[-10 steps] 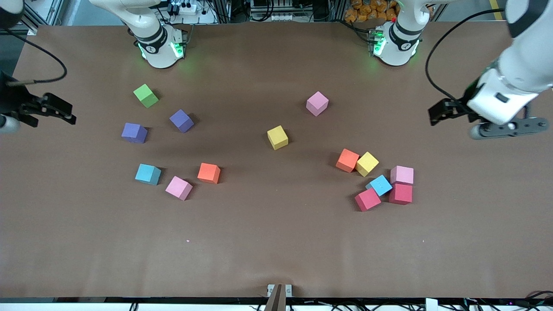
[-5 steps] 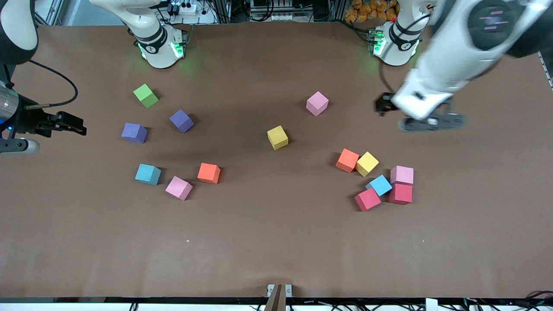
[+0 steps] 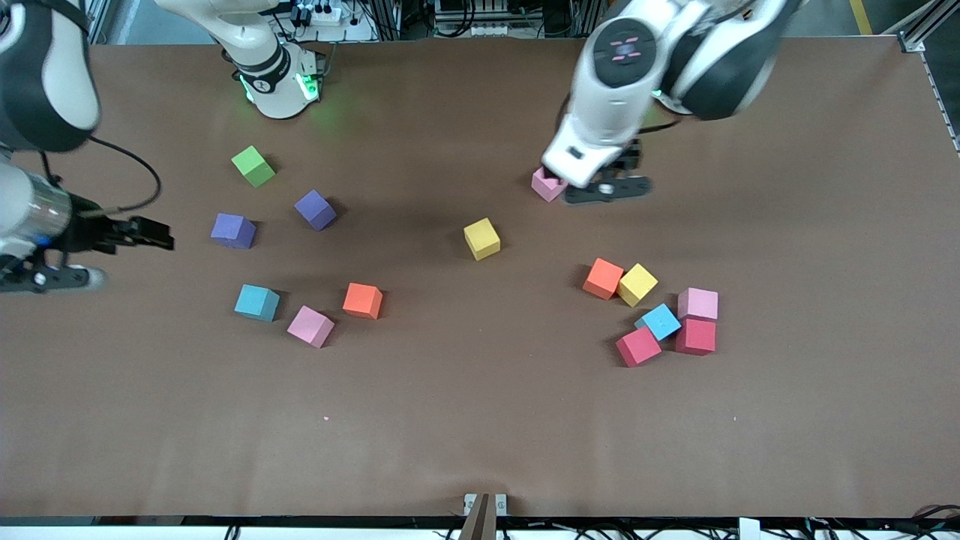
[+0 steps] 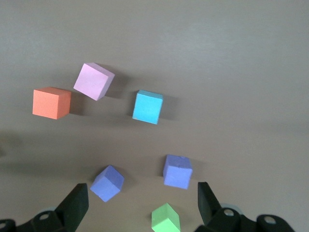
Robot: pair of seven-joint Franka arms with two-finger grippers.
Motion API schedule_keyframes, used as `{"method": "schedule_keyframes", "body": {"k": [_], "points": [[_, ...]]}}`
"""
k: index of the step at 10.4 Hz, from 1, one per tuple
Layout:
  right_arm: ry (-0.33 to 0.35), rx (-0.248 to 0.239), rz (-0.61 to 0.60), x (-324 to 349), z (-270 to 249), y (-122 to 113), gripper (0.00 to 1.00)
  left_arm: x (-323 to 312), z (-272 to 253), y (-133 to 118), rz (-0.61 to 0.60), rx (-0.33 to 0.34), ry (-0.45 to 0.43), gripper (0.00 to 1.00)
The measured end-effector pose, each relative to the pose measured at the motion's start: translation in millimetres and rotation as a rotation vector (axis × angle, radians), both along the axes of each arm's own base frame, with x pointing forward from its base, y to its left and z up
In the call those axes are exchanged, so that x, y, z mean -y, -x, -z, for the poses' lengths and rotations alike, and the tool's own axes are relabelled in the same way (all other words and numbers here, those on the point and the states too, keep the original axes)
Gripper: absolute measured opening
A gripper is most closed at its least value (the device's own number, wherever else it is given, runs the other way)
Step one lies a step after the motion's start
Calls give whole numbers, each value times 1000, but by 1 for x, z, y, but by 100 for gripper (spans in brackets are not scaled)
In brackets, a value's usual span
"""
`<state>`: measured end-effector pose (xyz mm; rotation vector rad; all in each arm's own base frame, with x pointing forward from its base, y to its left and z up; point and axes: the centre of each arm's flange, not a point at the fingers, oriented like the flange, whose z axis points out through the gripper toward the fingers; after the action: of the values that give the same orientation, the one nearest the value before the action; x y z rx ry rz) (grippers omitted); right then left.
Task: Form number 2 with 11 blocks
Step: 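Grasp the pink cube with the left gripper while the right gripper grasps orange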
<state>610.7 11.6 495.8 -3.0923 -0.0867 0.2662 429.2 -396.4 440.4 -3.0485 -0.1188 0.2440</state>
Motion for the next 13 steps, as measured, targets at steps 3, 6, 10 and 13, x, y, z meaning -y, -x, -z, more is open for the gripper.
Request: {"method": "schedule_keyframes", "body": {"k": [3, 6, 10, 13], "points": [[28, -23, 84, -73, 60, -18, 100, 47, 66, 55, -60, -18, -2, 100], [62, 0, 122, -170, 132, -13, 100, 57, 88, 72, -79, -42, -16, 100], [20, 2, 80, -237, 220, 25, 100, 36, 133, 87, -140, -44, -37, 100], [14, 33, 45, -279, 250, 43, 100, 8, 150, 86, -264, -72, -66, 100]]}}
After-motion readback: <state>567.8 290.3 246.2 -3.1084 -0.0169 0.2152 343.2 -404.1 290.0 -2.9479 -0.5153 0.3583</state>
